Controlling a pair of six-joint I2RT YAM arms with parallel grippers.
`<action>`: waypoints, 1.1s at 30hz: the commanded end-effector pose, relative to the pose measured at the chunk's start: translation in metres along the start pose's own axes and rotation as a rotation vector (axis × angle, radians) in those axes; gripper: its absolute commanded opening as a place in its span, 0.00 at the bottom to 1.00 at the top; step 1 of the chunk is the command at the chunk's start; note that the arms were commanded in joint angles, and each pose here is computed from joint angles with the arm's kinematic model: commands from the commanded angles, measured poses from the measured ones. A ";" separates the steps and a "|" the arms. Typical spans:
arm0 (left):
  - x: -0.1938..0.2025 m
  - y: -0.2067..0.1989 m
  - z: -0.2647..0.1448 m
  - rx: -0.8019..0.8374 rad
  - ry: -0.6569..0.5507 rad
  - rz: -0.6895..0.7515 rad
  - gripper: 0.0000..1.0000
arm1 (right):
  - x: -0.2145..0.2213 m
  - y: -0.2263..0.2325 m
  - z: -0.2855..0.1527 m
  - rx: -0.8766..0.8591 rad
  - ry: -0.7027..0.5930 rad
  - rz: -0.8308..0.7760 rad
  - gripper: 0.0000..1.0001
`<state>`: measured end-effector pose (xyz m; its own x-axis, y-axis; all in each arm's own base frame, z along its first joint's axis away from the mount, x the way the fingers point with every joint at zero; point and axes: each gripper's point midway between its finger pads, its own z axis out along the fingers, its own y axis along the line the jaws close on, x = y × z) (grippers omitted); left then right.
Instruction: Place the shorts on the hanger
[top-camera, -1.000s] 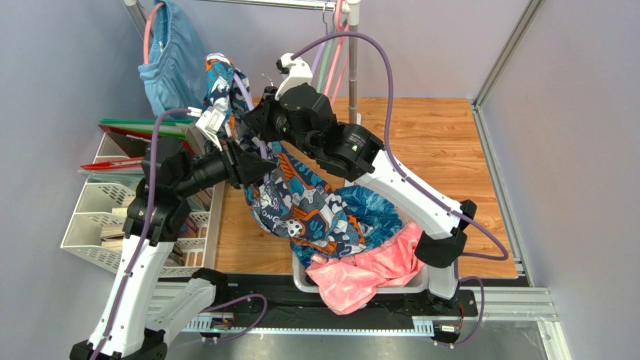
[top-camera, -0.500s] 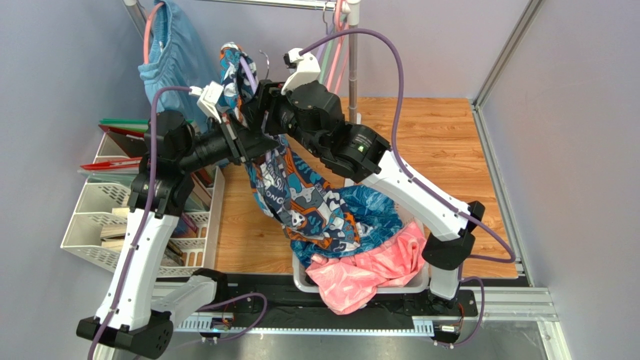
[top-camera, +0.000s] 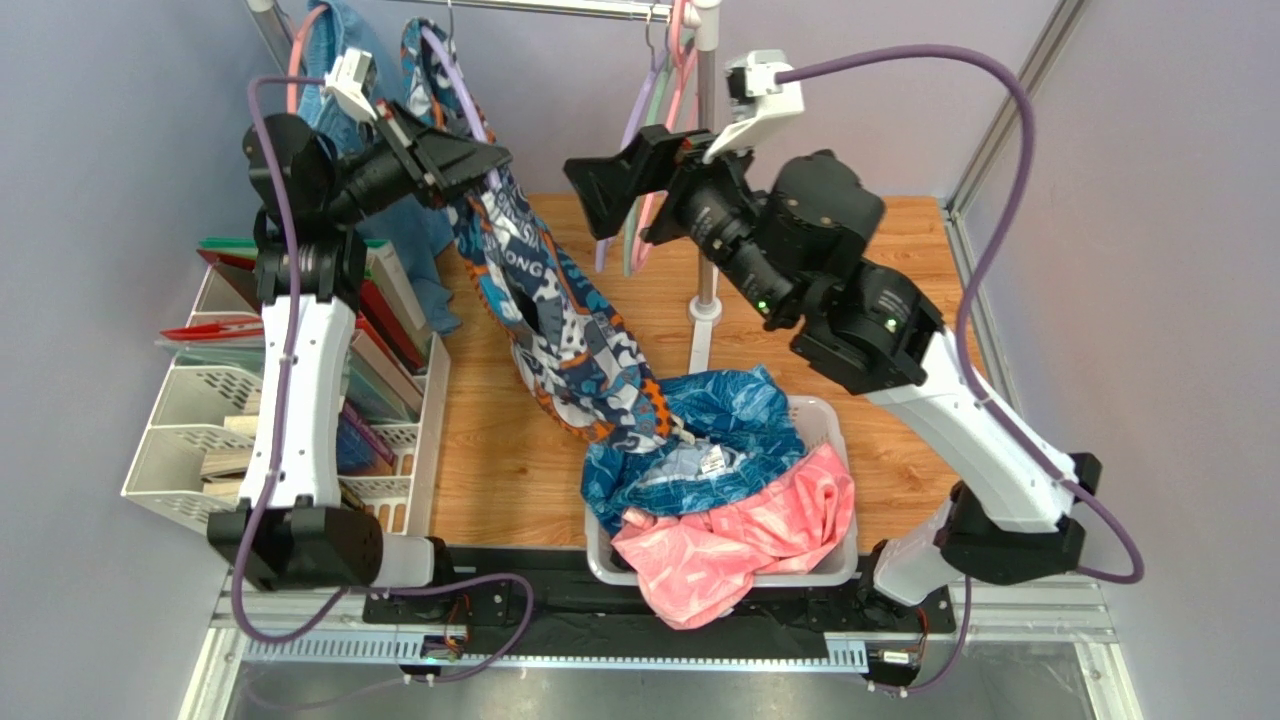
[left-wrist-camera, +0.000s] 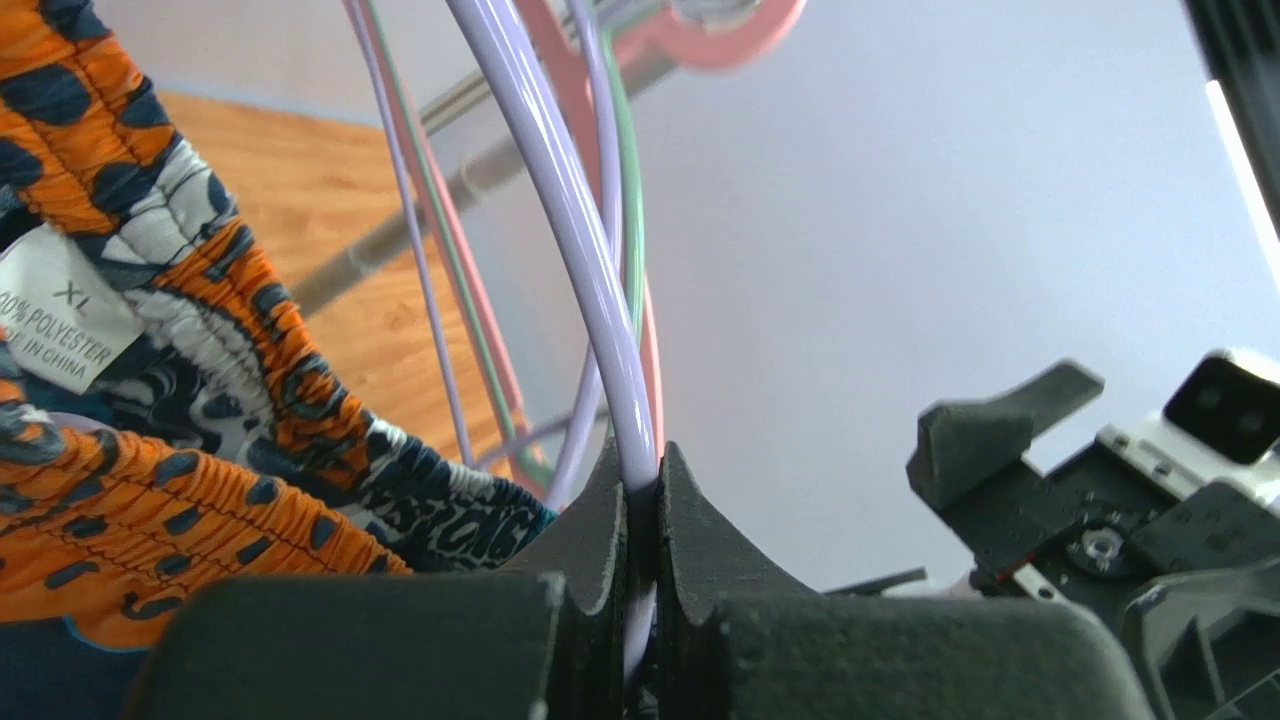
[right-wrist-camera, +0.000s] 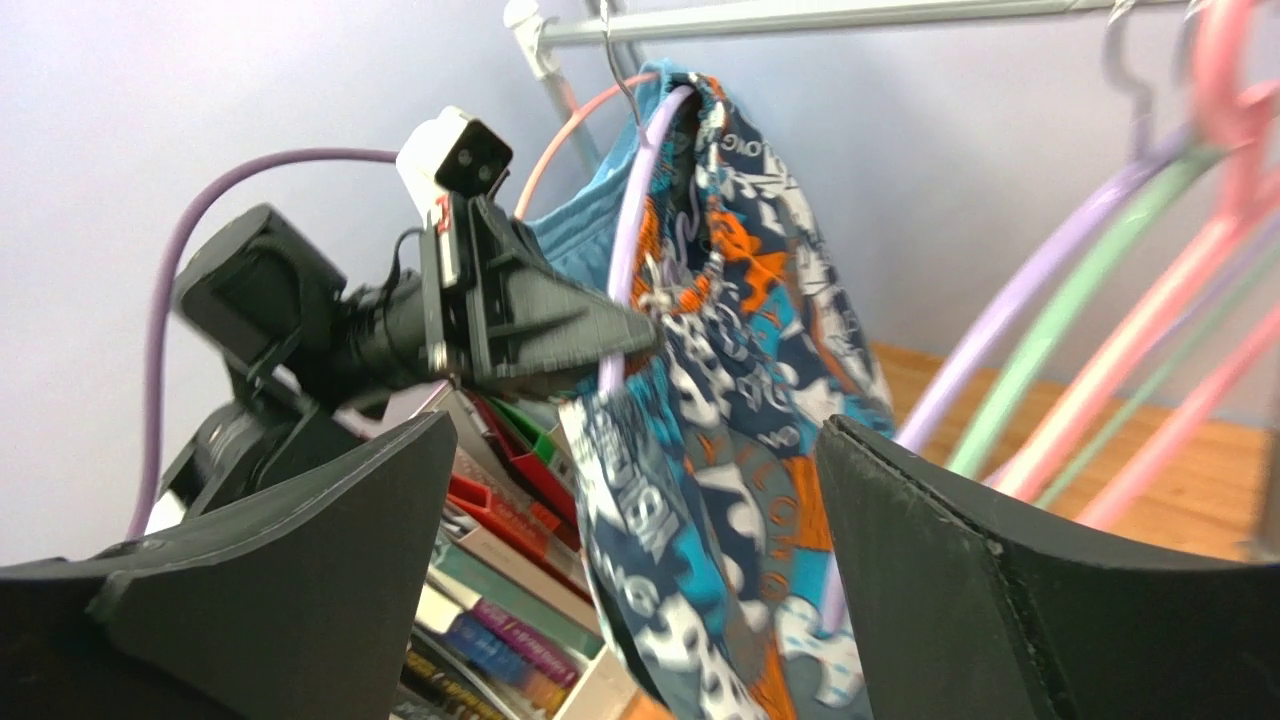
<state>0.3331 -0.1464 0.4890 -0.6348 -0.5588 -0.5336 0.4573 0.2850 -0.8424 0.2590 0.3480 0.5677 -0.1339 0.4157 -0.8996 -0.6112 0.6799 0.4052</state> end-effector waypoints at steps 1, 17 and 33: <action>-0.041 -0.051 0.002 0.172 -0.007 0.154 0.00 | -0.018 -0.011 -0.019 -0.003 -0.048 -0.117 0.95; -0.102 0.023 0.023 0.136 0.002 0.014 0.00 | -0.018 -0.027 -0.046 0.000 -0.063 -0.199 0.94; -0.125 0.064 0.005 0.102 -0.103 -0.093 0.08 | 0.001 -0.043 -0.053 0.026 -0.017 -0.289 0.94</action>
<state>0.4572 -0.0678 0.4758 -0.6740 -0.6337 -0.3798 0.3839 0.1388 -0.9129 0.2476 0.3026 0.5202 0.0075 0.1717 -0.9851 -0.6131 0.7790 0.1311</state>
